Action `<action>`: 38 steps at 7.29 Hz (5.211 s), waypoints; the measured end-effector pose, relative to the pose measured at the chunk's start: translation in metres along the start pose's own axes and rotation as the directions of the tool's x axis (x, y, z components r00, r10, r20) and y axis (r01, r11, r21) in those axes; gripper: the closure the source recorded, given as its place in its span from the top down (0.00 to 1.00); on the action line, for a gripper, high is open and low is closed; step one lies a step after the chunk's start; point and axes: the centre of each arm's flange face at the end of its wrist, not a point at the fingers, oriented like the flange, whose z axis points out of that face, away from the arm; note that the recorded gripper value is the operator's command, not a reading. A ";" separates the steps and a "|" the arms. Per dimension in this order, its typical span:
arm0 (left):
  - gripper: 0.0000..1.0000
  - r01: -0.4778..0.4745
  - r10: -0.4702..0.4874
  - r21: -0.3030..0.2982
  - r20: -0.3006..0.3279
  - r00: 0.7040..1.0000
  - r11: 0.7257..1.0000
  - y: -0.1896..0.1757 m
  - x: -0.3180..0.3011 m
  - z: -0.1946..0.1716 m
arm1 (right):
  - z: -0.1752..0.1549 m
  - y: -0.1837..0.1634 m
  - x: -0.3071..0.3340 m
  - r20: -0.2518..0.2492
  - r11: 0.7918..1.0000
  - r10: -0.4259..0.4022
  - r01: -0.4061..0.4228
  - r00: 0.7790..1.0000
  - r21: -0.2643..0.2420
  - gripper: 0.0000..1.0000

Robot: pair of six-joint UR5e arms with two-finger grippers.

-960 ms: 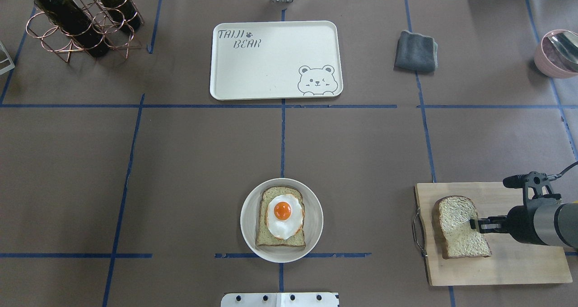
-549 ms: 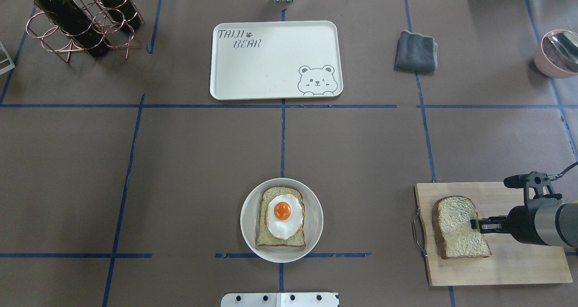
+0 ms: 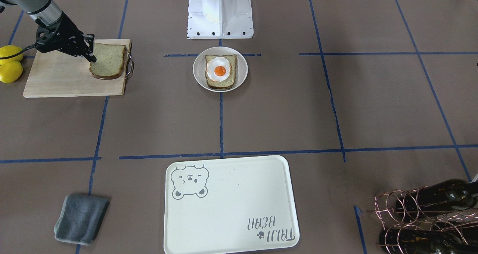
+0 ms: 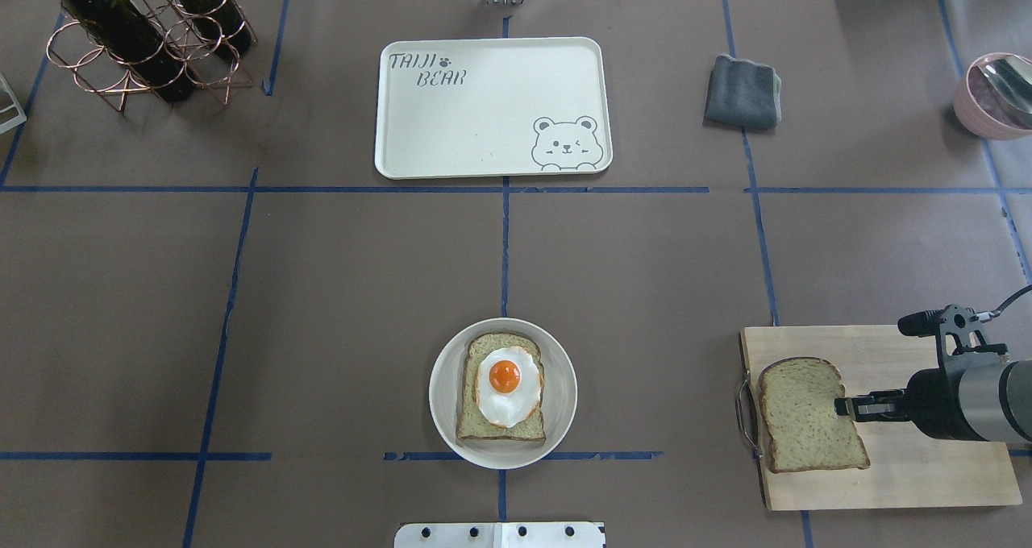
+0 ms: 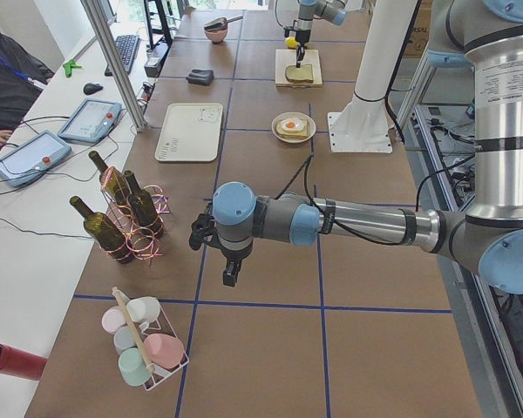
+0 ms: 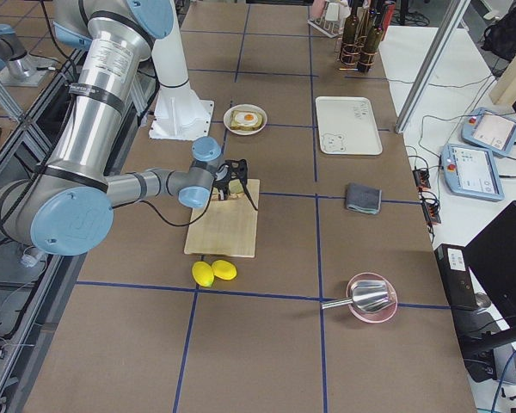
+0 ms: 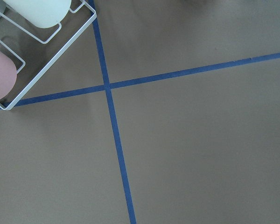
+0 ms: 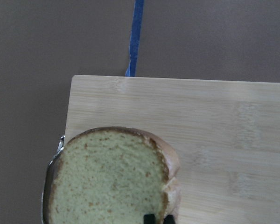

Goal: Make sandwich and place on tray
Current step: 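Close the right gripper on the bread slice edge and lift it, then carry the bread slice over the egg toast and lower it on top, then open the right gripper and withdraw it back toward its rest pose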

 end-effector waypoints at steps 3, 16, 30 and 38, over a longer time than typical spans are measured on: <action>1.00 -0.003 0.003 0.002 -0.001 1.000 1.000 -0.001 0.001 -0.001 | -0.027 -0.012 -0.017 0.081 0.999 0.016 -0.013 0.997 -0.033 0.00; 1.00 -0.005 0.005 0.003 -0.007 1.000 1.000 -0.002 0.002 0.000 | 0.060 -0.071 -0.337 0.240 0.998 0.059 -0.064 0.969 0.010 0.00; 1.00 -0.006 0.006 0.004 -0.009 1.000 1.000 -0.002 0.002 0.000 | 0.080 -0.086 -0.331 0.165 0.998 0.038 -0.047 0.986 0.047 1.00; 1.00 -0.297 0.307 0.235 -0.009 0.952 0.926 -0.017 0.036 -0.005 | -0.019 -0.237 -0.047 -0.185 0.945 -0.324 0.310 0.928 -0.102 1.00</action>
